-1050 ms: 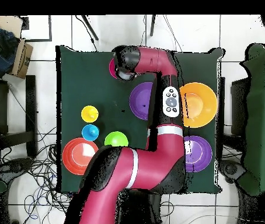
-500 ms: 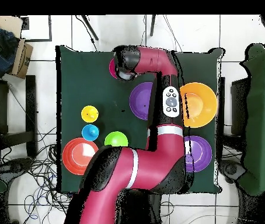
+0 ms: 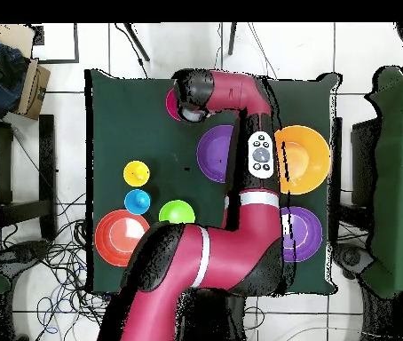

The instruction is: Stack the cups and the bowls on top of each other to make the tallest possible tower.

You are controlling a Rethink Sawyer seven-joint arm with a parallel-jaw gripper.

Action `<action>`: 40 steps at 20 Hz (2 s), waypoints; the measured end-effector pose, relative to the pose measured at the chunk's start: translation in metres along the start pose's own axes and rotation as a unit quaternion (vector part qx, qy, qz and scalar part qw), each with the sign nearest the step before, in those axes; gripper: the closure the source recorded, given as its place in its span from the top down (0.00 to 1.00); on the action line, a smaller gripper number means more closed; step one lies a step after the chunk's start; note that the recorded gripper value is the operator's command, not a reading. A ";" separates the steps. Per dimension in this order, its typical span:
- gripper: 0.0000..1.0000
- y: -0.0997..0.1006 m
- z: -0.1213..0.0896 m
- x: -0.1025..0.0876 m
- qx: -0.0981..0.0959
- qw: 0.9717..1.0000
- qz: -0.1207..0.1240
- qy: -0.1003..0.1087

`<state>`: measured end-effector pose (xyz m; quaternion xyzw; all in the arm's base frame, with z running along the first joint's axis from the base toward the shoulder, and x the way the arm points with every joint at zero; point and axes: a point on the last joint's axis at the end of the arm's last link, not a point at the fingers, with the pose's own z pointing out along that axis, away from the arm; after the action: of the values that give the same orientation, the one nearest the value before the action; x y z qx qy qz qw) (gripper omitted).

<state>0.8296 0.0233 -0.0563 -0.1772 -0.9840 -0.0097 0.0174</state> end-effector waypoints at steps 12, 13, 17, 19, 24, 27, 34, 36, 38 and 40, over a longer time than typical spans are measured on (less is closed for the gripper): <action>1.00 0.003 -0.015 -0.006 0.000 1.000 -0.002 -0.010; 1.00 0.004 -0.016 -0.006 0.000 1.000 -0.002 -0.011; 1.00 0.005 -0.020 -0.008 0.000 1.000 -0.003 -0.014; 1.00 0.005 -0.025 -0.009 0.000 1.000 -0.003 -0.016; 1.00 0.006 -0.036 -0.012 0.000 1.000 -0.004 -0.018; 1.00 0.006 -0.041 -0.013 0.001 1.000 -0.004 -0.018; 1.00 0.006 -0.051 -0.015 0.003 1.000 -0.003 -0.014; 1.00 0.005 -0.053 -0.016 0.004 1.000 -0.002 -0.011; 1.00 0.005 -0.056 -0.017 0.005 1.000 -0.001 -0.010; 1.00 0.005 -0.058 -0.019 0.005 1.000 -0.001 -0.011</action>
<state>0.8504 0.0198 0.0011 -0.1764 -0.9843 -0.0027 0.0076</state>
